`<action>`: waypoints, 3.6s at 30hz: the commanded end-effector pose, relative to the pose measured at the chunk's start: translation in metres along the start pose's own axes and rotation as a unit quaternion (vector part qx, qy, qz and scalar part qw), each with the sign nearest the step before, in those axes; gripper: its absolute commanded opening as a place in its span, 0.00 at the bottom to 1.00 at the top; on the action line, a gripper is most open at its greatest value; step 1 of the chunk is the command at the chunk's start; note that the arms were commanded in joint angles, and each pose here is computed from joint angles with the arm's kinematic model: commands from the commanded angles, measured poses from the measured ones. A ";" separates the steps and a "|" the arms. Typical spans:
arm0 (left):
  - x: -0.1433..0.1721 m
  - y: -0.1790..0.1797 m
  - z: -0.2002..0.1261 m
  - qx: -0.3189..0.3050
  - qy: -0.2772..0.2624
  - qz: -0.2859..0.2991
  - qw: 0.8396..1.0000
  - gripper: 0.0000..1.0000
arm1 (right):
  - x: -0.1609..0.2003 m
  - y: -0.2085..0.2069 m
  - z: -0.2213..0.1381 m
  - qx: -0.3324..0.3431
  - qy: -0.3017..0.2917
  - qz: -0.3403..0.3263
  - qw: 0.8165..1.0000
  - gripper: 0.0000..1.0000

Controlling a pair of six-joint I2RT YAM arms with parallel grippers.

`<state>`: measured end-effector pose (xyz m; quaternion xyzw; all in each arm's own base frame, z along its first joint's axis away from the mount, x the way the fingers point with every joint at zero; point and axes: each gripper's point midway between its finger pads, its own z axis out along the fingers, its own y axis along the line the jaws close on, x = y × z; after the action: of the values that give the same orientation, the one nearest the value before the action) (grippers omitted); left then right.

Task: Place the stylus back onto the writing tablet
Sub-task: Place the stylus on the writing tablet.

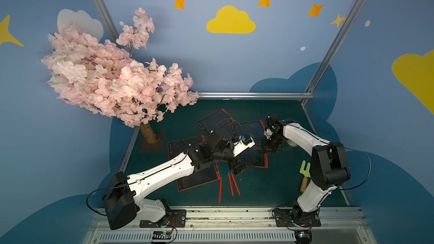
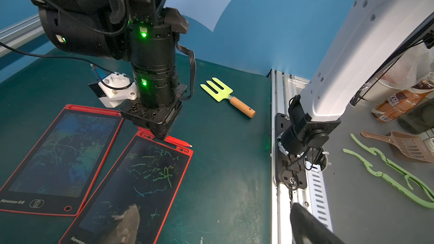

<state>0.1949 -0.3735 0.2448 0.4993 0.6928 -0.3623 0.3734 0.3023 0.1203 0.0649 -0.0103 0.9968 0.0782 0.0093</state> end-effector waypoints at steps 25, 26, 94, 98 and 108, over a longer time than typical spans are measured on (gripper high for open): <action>0.009 -0.004 0.007 -0.010 0.025 0.025 0.999 0.99 | -0.005 -0.008 0.025 0.031 0.001 0.026 0.999 0.17; 0.009 -0.004 0.007 -0.010 0.024 0.026 0.999 0.99 | -0.006 -0.007 0.025 0.031 0.001 0.026 0.999 0.17; 0.013 -0.015 0.010 0.000 0.033 0.043 0.999 0.99 | 0.013 -0.015 0.046 0.039 -0.018 0.061 0.997 0.00; 0.012 -0.015 0.010 -0.001 0.032 0.044 0.999 0.99 | 0.014 -0.015 0.047 0.041 -0.017 0.060 0.997 0.00; 0.013 -0.016 0.009 -0.001 0.033 0.047 0.998 0.99 | 0.014 -0.016 0.048 0.047 -0.015 0.060 0.997 0.00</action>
<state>0.1793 -0.3795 0.2326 0.5371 0.6815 -0.3307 0.3711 0.2898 0.1120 0.0214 0.0497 0.9974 0.0441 0.0292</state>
